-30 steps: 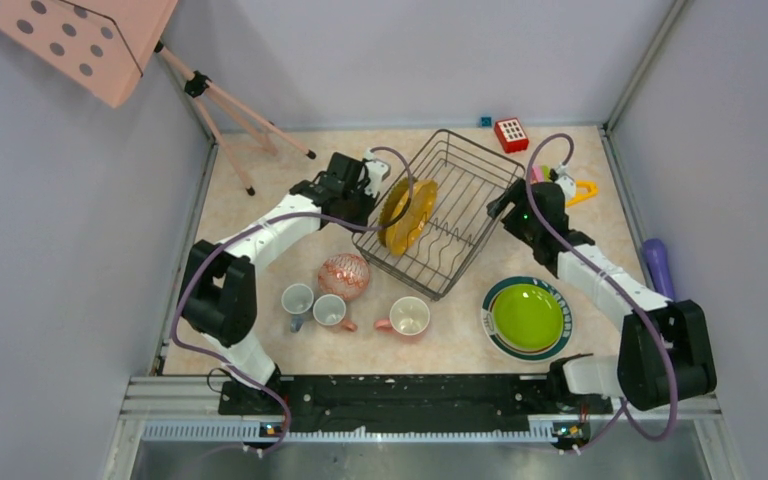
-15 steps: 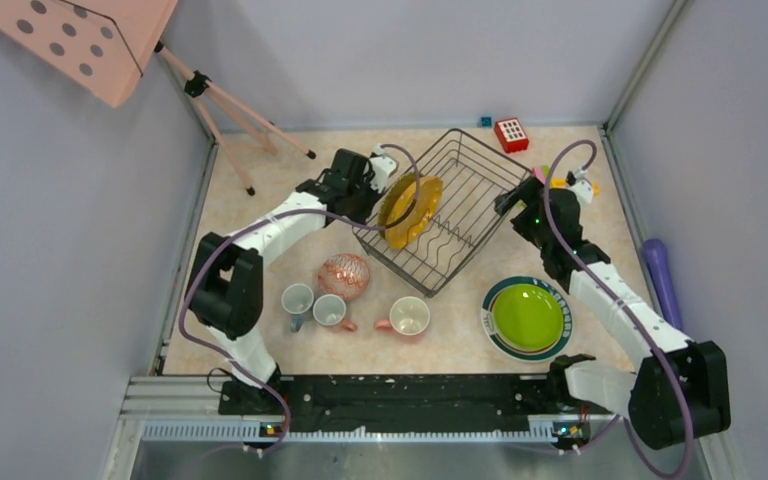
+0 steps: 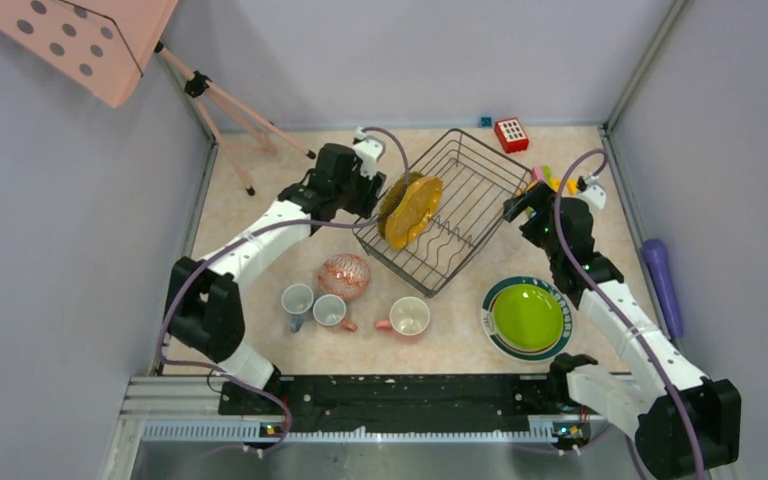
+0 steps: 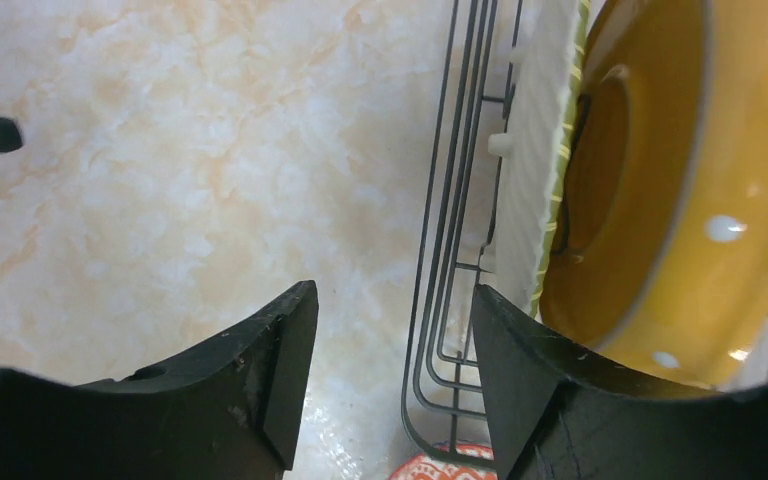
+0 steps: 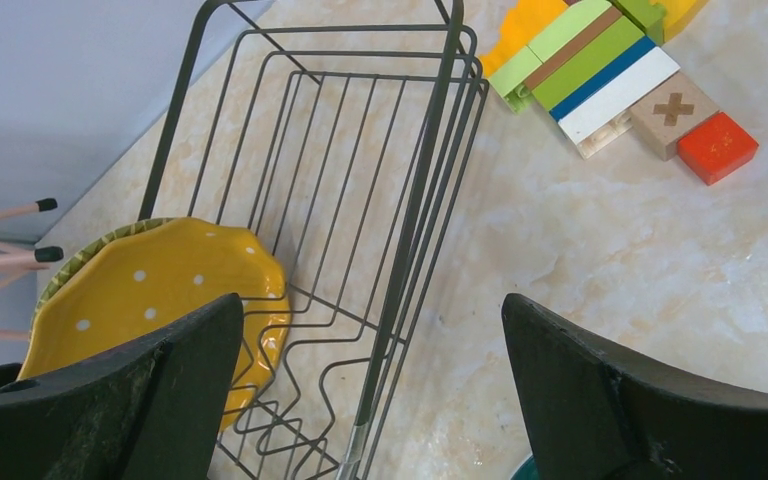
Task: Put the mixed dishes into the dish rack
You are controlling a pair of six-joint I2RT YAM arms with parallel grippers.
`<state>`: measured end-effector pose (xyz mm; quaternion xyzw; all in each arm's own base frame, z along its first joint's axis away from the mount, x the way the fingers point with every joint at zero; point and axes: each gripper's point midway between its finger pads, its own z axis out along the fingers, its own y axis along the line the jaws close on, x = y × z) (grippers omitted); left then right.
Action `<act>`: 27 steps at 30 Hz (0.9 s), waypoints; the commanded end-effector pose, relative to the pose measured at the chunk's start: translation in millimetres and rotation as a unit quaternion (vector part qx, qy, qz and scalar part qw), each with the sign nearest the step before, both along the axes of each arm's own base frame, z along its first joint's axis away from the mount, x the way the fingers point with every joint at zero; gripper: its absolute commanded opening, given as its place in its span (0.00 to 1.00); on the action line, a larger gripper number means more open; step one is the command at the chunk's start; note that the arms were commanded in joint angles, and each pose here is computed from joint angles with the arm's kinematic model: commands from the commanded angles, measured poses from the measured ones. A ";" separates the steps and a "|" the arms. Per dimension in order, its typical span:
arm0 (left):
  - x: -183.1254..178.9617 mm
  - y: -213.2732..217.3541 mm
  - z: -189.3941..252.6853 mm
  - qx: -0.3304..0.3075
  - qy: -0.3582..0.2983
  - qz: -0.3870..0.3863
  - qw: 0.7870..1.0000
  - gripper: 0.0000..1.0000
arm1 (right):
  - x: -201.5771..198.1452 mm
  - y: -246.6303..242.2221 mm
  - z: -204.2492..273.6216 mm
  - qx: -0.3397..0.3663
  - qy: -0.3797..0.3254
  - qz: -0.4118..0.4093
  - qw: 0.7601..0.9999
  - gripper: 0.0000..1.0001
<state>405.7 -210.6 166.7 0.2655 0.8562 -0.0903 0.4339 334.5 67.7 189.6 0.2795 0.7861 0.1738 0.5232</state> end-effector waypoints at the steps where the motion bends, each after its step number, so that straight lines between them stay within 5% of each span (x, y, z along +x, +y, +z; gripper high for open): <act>1: -5.5 14.7 56.2 -0.075 -0.046 0.092 0.992 0.62 | -4.1 -6.2 6.2 -0.011 -0.013 -0.004 1.000 0.99; 5: -24.9 37.9 51.8 -0.080 -0.030 0.154 0.984 0.60 | -6.1 -5.5 7.3 -0.010 -0.018 0.000 1.000 0.99; 11: -68.5 63.7 22.5 -0.122 0.021 0.219 0.968 0.85 | -9.2 -0.8 11.7 -0.016 -0.031 0.023 0.999 0.99; 27: -104.2 96.4 -68.1 -0.066 0.139 0.259 0.954 0.69 | -11.9 11.6 18.5 -0.005 -0.049 0.059 0.997 0.99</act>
